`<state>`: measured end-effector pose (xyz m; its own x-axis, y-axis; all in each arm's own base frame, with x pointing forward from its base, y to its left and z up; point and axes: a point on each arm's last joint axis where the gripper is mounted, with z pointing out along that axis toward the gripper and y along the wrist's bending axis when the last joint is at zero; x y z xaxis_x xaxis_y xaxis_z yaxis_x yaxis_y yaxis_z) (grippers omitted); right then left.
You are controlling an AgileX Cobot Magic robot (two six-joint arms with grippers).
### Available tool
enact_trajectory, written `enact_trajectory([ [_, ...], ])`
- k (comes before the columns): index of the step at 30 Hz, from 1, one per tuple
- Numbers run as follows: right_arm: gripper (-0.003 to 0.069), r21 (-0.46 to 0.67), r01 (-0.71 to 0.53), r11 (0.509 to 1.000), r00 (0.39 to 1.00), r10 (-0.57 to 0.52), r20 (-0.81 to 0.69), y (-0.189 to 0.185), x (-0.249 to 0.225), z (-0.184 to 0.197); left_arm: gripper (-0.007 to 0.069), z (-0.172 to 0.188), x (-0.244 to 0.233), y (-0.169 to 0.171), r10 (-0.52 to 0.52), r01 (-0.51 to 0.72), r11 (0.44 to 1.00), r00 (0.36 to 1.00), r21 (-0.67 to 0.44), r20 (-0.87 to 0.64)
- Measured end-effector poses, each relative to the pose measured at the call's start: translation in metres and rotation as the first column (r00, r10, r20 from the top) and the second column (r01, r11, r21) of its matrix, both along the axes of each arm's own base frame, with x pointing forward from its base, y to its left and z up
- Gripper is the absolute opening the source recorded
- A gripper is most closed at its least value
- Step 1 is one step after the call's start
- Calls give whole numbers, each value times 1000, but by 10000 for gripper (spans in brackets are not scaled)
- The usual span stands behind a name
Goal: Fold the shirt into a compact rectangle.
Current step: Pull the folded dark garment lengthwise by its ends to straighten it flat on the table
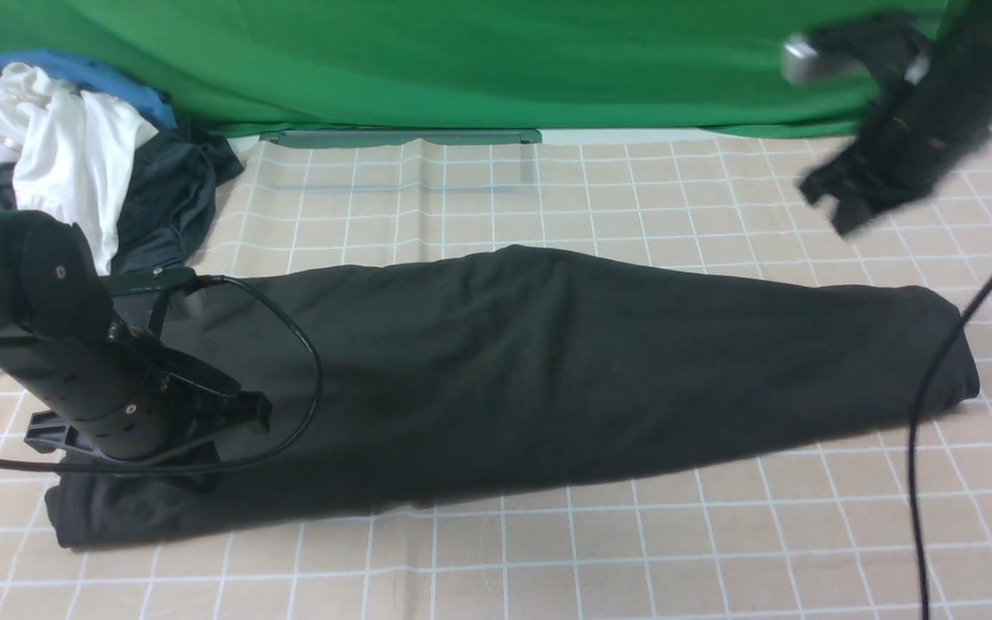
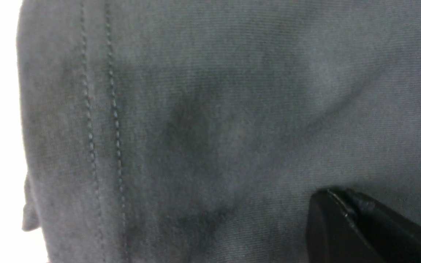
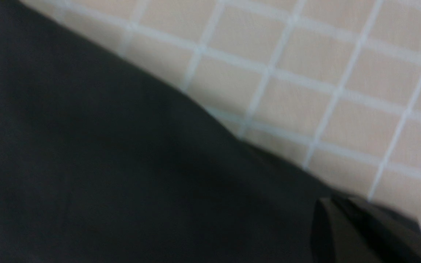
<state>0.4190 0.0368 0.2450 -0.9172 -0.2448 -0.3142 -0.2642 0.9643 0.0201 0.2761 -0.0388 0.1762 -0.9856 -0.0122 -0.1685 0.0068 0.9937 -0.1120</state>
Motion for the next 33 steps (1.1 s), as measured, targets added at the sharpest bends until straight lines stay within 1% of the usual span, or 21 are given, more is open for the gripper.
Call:
enact_trajectory([
  [1,42,-1,59,998,995,-59,-83,-17,-6,-9,18,0,0,0,0,0,1000,1000,0,1],
  [2,48,-1,91,996,989,-90,-119,-27,-9,-13,18,0,0,0,0,0,1000,1000,0,2],
  [4,92,-5,144,990,974,-142,-175,-43,-14,-20,18,0,0,0,0,0,1000,1000,0,2],
  [5,92,-5,145,989,974,-144,-177,-43,-15,-21,18,0,0,0,0,0,1000,1000,0,2],
  [6,155,-7,171,985,964,-169,-207,-52,-18,-25,18,0,0,0,0,0,1000,1000,0,2],
  [7,255,-10,199,980,954,-195,-229,-59,-22,-29,18,0,0,0,0,0,1000,1000,0,2],
  [10,439,-15,216,976,945,-212,-249,-64,-27,-40,18,0,0,0,0,0,1000,1000,0,2],
  [11,465,-14,218,976,945,-214,-245,-64,-27,-41,18,0,0,0,0,0,1000,1000,0,2],
  [12,556,-13,222,975,947,-219,-236,-64,-28,-48,18,0,0,0,0,0,1000,1000,0,2],
  [13,573,-11,223,975,950,-220,-224,-63,-28,-50,18,0,0,0,0,0,1000,1000,0,2],
  [14,619,-6,229,973,952,-225,-206,-63,-27,-58,18,0,0,0,0,0,1000,1000,0,2],
  [16,631,-1,234,972,954,-230,-190,-63,-25,-65,18,0,0,0,0,0,1000,1000,0,3],
  [18,620,1,238,971,955,-233,-185,-63,-22,-72,18,0,0,0,0,0,1000,1000,0,3],
  [20,586,2,237,972,954,-232,-189,-61,-20,-79,18,0,0,0,-1,1,1000,1000,0,3],
  [24,474,-13,200,980,959,-198,-203,-55,-17,-90,18,0,0,0,-1,1,1000,1000,0,1],
  [26,395,-13,179,984,963,-178,-201,-51,-16,-90,18,0,0,0,-2,2,1000,1000,0,0],
  [27,343,-11,171,985,965,-169,-200,-50,-16,-90,18,0,0,0,-4,4,1000,1000,1,0],
  [29,177,-4,152,988,967,-150,-205,-47,-16,-89,18,0,0,0,-10,10,1000,1000,2,1],
  [30,113,-6,145,989,968,-143,-206,-47,-16,-89,18,1,0,0,-16,16,1000,1000,3,3],
  [31,92,-7,144,990,968,-142,-206,-47,-16,-87,18,2,0,0,-16,16,1000,1000,2,6],
  [33,74,-6,154,988,967,-152,-205,-52,-18,-83,18,5,-1,0,-17,17,1000,1000,2,18],
])
